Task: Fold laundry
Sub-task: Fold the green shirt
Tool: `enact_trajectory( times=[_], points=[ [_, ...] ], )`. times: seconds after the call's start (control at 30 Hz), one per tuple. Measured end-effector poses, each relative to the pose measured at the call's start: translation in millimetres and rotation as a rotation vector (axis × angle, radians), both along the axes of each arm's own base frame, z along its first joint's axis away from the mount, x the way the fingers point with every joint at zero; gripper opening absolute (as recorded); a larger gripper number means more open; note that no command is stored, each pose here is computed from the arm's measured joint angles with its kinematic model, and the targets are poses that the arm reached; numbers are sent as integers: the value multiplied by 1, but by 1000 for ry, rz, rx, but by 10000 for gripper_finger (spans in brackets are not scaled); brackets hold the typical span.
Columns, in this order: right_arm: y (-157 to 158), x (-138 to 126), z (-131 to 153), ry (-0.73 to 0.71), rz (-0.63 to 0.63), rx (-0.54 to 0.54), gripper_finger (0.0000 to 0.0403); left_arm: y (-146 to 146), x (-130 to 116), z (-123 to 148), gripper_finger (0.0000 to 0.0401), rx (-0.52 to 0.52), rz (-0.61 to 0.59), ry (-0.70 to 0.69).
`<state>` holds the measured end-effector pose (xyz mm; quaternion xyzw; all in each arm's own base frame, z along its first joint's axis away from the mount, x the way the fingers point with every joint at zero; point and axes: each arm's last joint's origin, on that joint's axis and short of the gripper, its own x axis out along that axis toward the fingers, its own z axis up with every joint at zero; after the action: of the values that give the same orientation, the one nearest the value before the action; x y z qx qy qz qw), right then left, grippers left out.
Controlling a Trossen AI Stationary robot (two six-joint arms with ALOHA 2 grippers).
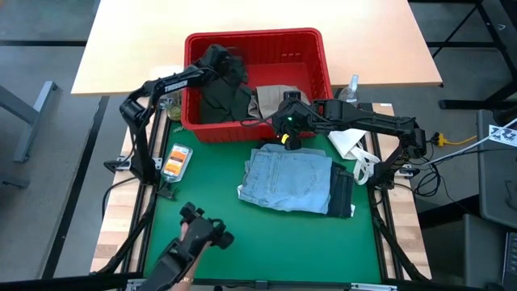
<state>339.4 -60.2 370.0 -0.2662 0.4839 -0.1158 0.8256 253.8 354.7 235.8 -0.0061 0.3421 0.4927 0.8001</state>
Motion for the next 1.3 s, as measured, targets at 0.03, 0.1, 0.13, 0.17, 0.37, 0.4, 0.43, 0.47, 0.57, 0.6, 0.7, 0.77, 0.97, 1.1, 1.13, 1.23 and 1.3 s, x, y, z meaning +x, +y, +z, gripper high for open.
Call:
enact_trajectory(
  times=[0.03, 0.1, 0.13, 0.17, 0.37, 0.4, 0.43, 0.47, 0.57, 0.6, 0.7, 0.77, 0.97, 1.1, 1.13, 1.23, 1.3],
  points=[
    [0, 0, 0, 0, 0, 0, 127, 2, 0, -6, 231, -12, 2, 9],
    [0, 0, 0, -1, 0, 0, 127, 6, 1, -19, 231, -38, 3, 25],
    [0, 0, 0, -1, 0, 0, 127, 8, 1, -25, 231, -50, 6, 34],
    [0, 0, 0, -1, 0, 0, 127, 10, 2, -32, 231, -63, 7, 44],
    [0, 0, 0, -2, 0, 0, 127, 19, -2, -61, 231, -116, 32, 87],
    [0, 0, 0, -3, 0, 0, 127, 21, -3, -65, 231, -124, 37, 92],
    [0, 0, 0, -3, 0, 0, 127, 23, -5, -70, 231, -132, 41, 96],
    [0, 0, 0, -3, 0, 0, 127, 25, -7, -74, 231, -140, 46, 101],
    [0, 0, 0, -3, 0, 0, 127, 30, -12, -85, 231, -159, 60, 107],
    [0, 0, 0, -3, 0, 0, 127, 32, -13, -87, 231, -160, 63, 106],
    [0, 0, 0, -3, 0, 0, 127, 36, -16, -92, 231, -172, 59, 96],
    [0, 0, 0, -3, 0, 0, 127, 38, -18, -94, 231, -184, 46, 82],
    [0, 0, 0, -3, 0, 0, 127, 38, -18, -95, 205, -190, 36, 82],
    [0, 0, 0, -3, 0, 0, 127, 37, -17, -96, 159, -222, 17, 25],
    [0, 0, 0, -3, 0, 0, 127, 37, -17, -96, 145, -233, 15, 1],
    [0, 0, 0, -3, 0, 0, 127, 38, -16, -96, 101, -249, 16, -55],
    [0, 0, 0, -3, 0, 0, 127, 38, -15, -96, 71, -255, 11, -83]
  ],
)
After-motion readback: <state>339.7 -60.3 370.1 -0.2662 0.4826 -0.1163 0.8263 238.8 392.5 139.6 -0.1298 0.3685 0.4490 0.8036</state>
